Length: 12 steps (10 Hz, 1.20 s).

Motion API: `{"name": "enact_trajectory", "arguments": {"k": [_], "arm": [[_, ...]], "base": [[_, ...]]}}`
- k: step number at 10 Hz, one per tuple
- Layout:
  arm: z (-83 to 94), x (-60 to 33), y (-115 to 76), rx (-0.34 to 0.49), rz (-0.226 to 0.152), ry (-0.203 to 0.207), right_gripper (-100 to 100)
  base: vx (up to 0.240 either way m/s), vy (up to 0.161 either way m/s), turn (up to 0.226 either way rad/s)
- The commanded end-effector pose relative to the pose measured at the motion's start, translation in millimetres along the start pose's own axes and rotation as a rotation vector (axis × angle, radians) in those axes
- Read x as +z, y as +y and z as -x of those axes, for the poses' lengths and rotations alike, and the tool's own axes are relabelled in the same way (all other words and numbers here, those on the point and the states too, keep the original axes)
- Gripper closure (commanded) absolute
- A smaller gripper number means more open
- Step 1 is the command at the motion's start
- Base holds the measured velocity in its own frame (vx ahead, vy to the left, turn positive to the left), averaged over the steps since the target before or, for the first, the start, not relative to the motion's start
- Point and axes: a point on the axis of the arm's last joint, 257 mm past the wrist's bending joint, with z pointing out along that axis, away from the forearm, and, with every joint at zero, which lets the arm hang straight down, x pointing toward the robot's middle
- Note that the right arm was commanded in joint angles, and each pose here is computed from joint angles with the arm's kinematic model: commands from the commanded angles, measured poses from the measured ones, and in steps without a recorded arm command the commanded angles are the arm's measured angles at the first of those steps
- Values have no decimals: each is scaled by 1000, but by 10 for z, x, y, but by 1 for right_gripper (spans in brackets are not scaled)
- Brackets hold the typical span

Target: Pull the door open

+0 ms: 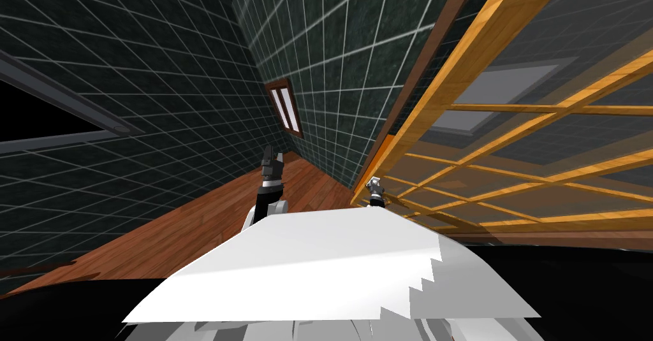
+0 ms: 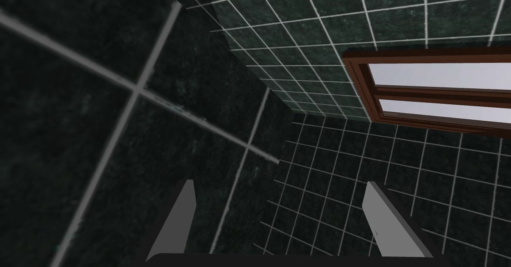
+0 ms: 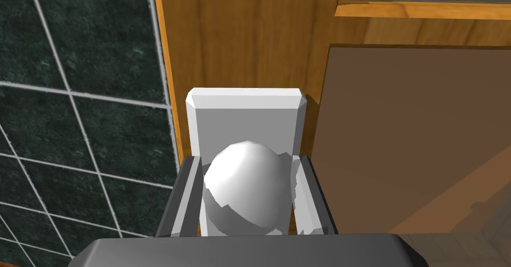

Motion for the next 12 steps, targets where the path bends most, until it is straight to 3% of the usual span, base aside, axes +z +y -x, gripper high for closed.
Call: {"name": "enact_trajectory", "arguments": {"k": [1,2,3,10,11,12], "arm": [[-1,-1,1,1,1,1,100],[-1,-1,1,1,1,1,100],[-5,-4,-69,3,-28,1,100],[-14,-53,-384,14,-154,-1,100],[1,-45,-353,10,-142,-4,100],[14,-89,-406,11,-175,-7,100]], "base": [[0,0,0],[0,0,0],[-154,21,88],[-264,-15,96],[-105,-19,34],[-151,3,114]]}}
